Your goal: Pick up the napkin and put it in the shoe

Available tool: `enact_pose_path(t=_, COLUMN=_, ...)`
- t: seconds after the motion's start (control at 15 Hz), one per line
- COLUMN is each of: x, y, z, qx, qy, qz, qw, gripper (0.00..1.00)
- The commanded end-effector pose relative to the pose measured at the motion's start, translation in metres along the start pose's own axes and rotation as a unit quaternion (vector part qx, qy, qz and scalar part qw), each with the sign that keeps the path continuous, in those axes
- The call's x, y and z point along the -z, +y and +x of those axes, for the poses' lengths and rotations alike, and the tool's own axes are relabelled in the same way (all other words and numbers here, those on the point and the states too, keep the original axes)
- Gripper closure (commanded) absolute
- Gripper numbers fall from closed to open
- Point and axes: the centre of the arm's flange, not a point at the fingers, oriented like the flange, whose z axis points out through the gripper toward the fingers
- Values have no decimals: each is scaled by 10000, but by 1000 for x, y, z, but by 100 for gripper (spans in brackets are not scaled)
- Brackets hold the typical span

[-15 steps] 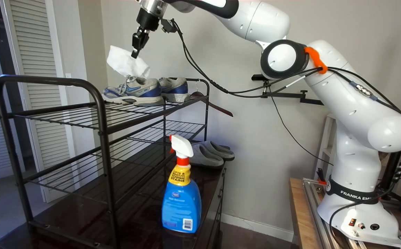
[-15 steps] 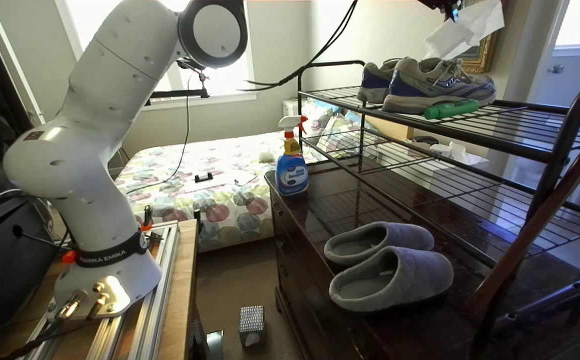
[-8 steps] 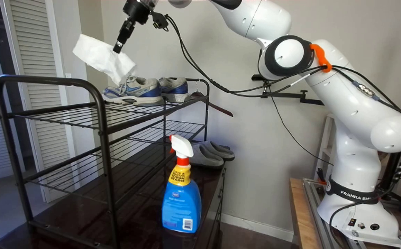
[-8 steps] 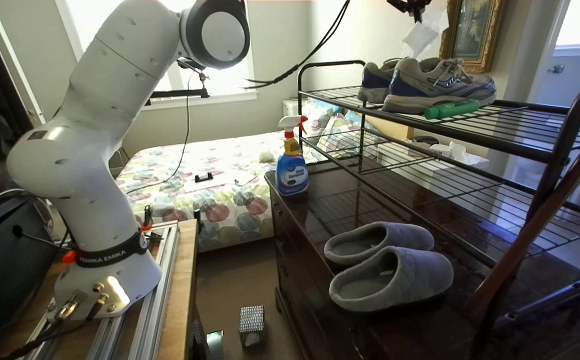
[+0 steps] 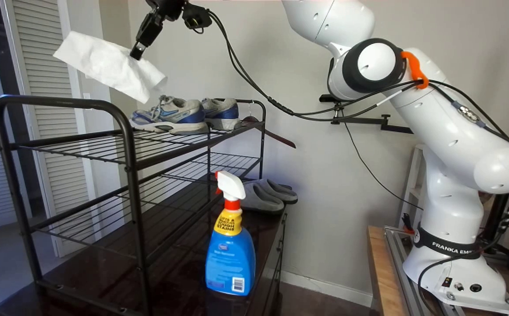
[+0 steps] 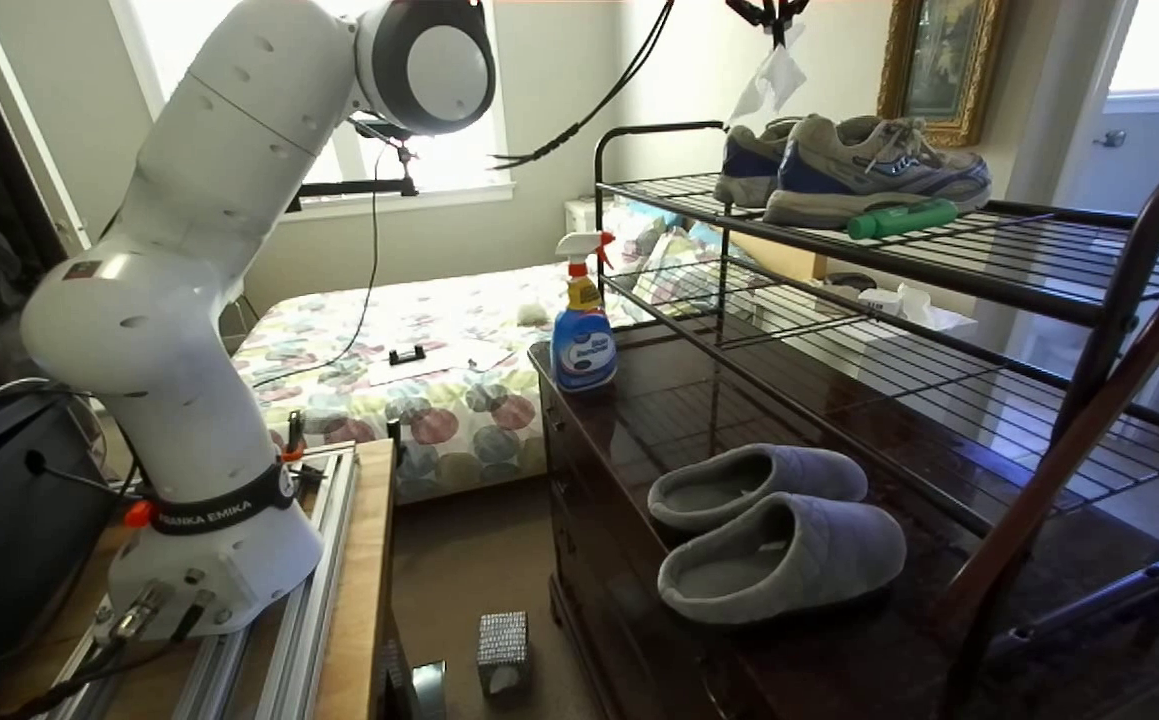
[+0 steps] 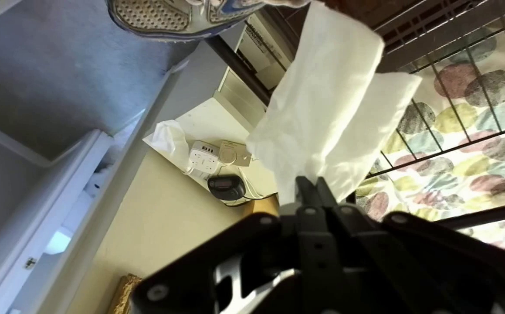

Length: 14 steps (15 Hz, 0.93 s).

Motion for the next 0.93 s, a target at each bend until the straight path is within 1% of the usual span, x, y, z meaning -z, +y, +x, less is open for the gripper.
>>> enact_pose_path(t=0.0, x=-7, y=-1, z=5, qx=8, qy=69, qz=138, qw=9999, gripper=100)
enact_pose_path(t=0.07, x=-13, y=-2, z=10, qx=67, qy=247, qz=307, qw=9992, gripper=100)
enact_pose_path(t=0.2, x=-25, y=-7, z=22, qx=159, qy=513, qz=803, qw=9953, gripper=100)
enact_pose_path(t=0.4, x=-43, y=-22, z=32, qx=49, qy=621, qz=1604, qw=9851, gripper=100)
enact_pose_path(t=0.53, x=-51, y=-33, z=28, qx=-95, qy=556, qz=2034, qw=9775, gripper=100)
enact_pose_path(t=0.67, x=-59, y=-42, z=21, qx=-222, qy=503, qz=2360, qw=9702, gripper=100)
enact_pose_path(t=0.73, x=-62, y=-46, z=17, qx=-283, qy=376, qz=2600, qw=9645, gripper=100)
enact_pose_path(t=0.87, x=-63, y=-54, z=9, qx=-435, qy=132, qz=2962, qw=9540, gripper=100)
